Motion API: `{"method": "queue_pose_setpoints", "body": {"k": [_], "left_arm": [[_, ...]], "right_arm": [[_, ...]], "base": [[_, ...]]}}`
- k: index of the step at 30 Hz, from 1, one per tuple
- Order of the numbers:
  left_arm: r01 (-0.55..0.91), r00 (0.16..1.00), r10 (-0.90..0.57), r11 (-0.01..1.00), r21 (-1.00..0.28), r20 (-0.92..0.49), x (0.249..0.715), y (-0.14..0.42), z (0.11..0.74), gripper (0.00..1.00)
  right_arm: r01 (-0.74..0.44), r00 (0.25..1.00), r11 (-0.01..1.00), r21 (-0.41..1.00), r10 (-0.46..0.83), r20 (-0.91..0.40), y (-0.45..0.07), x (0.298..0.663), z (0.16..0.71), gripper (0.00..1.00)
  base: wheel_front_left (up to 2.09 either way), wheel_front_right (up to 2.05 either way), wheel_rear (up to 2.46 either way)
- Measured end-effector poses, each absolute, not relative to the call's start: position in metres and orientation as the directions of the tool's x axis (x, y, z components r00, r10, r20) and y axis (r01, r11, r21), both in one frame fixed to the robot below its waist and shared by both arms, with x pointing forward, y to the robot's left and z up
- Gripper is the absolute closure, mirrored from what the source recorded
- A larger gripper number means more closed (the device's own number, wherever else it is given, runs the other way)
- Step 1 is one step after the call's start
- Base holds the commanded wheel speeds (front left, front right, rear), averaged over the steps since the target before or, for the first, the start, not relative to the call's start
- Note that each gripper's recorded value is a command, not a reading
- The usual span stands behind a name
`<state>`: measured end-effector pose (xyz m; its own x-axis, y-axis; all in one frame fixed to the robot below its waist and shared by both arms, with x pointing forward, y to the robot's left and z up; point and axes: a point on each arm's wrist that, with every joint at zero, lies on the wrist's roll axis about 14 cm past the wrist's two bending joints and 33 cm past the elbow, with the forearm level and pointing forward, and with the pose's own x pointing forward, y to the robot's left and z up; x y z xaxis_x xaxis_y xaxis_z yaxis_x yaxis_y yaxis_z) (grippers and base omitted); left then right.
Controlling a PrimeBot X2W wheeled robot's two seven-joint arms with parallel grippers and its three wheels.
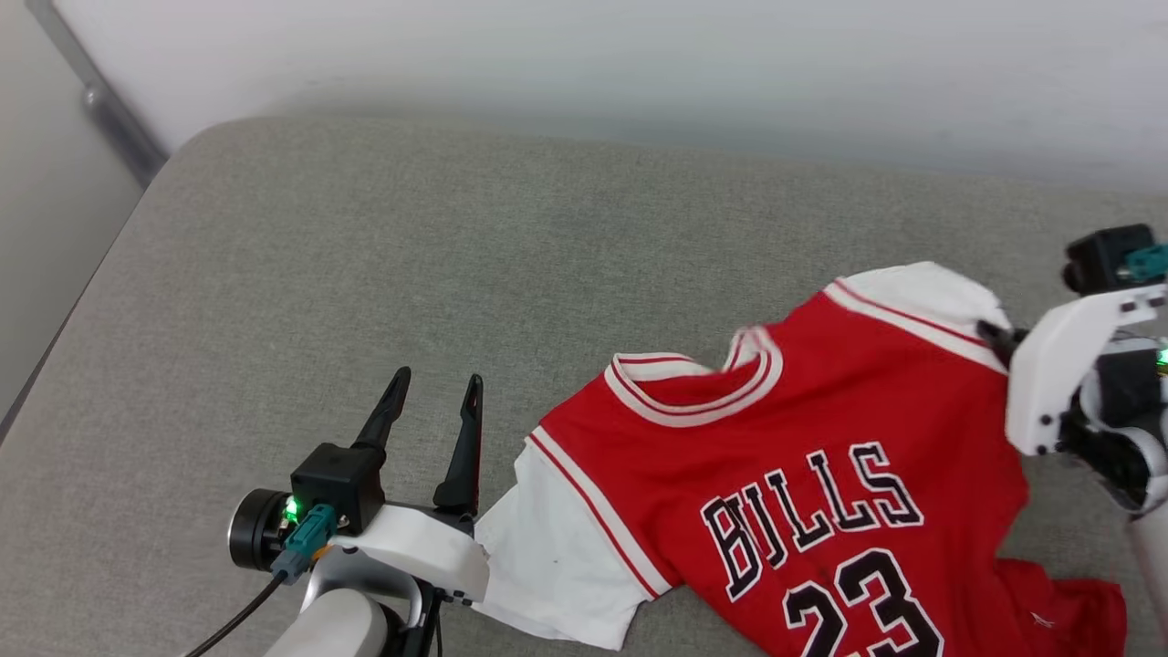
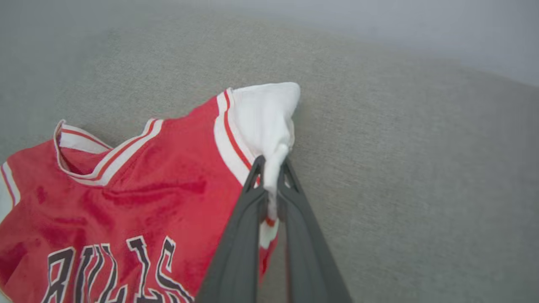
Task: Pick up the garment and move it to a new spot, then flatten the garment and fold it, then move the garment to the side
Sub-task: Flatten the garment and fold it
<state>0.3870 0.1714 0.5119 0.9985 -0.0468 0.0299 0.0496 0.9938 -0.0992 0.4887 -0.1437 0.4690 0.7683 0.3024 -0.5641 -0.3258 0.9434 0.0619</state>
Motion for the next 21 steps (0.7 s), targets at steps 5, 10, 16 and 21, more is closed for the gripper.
{"method": "queue_pose_setpoints", "body": {"k": [5,10,16,21], "left_arm": [[0.071,0.997,-0.068,0.992,-0.101,0.031,0.384,0.163,0.512,0.00],[0.082,0.996,-0.080,0.991,-0.104,0.029,0.381,0.158,0.512,0.00],[0.087,0.996,-0.085,0.990,-0.109,0.016,0.378,0.157,0.511,0.00],[0.067,0.998,-0.066,0.992,-0.110,0.012,0.371,0.162,0.511,0.00]], "right_arm": [[-0.119,0.818,0.992,0.035,0.118,-0.562,-0.218,0.459,0.457,0.95],[0.036,0.702,0.993,0.111,0.054,-0.710,-0.234,0.377,0.386,0.00],[0.143,0.731,0.967,0.211,0.041,-0.681,-0.226,0.343,0.371,0.00],[0.144,0.853,0.962,0.230,-0.003,-0.522,-0.229,0.349,0.401,0.00]], "base": [[0.00,0.00,0.00],[0.00,0.00,0.00],[0.00,0.00,0.00],[0.00,0.00,0.00]]}}
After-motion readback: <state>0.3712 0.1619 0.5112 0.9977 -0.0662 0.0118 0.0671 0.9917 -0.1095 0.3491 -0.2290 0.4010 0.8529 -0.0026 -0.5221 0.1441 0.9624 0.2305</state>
